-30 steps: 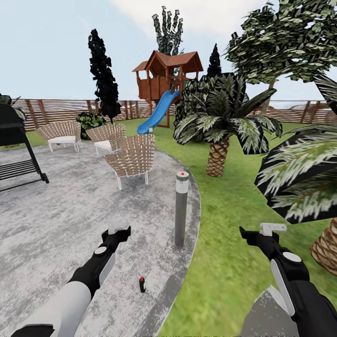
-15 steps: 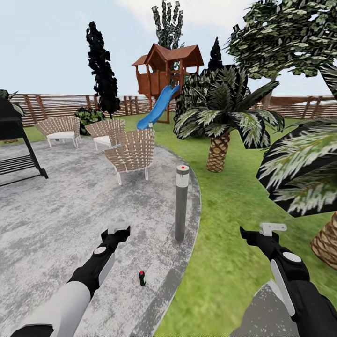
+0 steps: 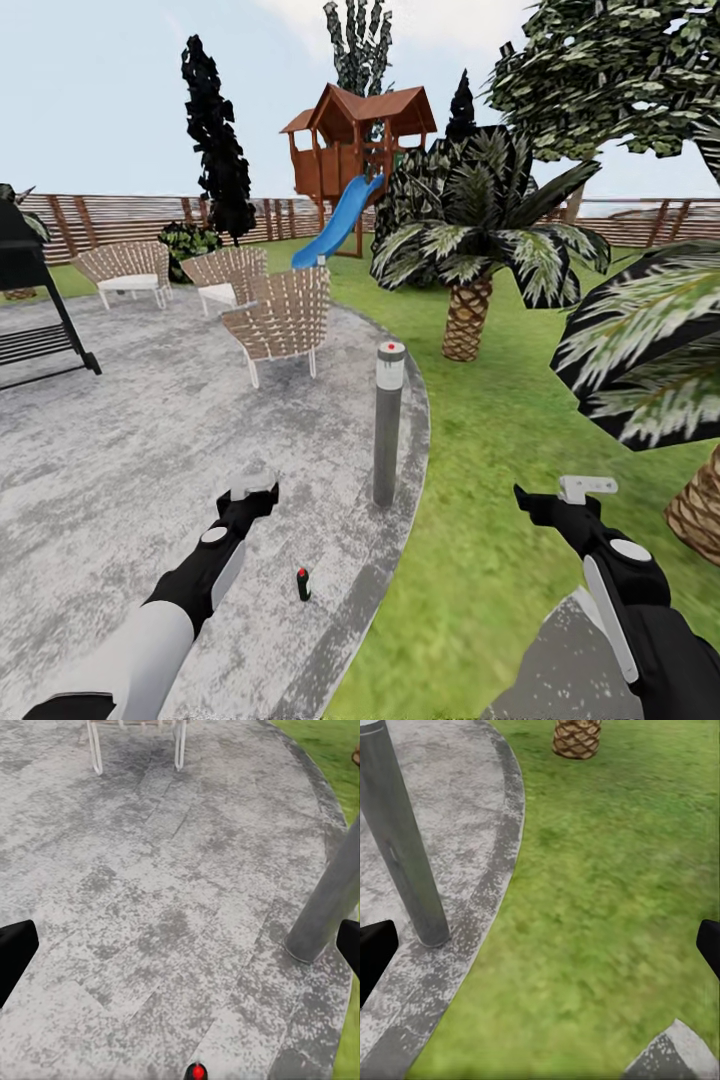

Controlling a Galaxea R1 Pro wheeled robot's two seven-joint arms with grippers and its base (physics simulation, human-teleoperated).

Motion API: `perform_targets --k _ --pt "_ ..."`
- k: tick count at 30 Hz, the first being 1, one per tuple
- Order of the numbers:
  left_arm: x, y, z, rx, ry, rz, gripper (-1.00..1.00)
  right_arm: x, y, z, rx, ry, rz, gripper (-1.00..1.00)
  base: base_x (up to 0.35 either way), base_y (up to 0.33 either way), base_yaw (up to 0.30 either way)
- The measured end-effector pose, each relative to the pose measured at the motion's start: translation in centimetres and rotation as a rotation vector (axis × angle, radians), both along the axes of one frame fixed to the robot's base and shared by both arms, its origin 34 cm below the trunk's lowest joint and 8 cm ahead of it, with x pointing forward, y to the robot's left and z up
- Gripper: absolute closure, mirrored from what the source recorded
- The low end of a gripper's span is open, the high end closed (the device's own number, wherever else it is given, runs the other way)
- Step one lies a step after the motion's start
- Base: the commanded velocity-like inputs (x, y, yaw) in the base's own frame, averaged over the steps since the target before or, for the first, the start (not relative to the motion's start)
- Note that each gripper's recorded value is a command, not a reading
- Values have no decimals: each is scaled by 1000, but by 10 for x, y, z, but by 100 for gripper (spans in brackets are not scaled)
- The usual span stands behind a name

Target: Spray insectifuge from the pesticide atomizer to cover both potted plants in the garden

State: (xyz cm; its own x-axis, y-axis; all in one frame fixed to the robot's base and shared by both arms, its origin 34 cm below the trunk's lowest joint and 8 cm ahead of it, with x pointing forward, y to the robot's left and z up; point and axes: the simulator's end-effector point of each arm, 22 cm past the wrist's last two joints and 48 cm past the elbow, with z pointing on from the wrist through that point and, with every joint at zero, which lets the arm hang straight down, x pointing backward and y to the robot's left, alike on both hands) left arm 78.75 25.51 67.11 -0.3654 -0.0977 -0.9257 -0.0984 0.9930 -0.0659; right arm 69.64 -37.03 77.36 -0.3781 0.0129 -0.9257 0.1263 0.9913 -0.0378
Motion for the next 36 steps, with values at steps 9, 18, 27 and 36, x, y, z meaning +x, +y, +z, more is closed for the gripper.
perform_targets --k 9,18,27,36 --pt "-3 -1 -27 -1 13 -1 -100 -3 0 -26 0 17 -1 -100 0 0 0" --pt "-7 -2 -54 -1 27 -2 -100 -5 -1 -52 0 31 -1 -100 0 0 0" --pt "-12 -2 -82 -1 41 -2 -100 -8 0 -78 2 44 -1 -100 0 0 -22" --pt "-16 -2 -110 -1 54 -3 -100 -10 -1 -104 7 56 -3 -100 0 0 -110"
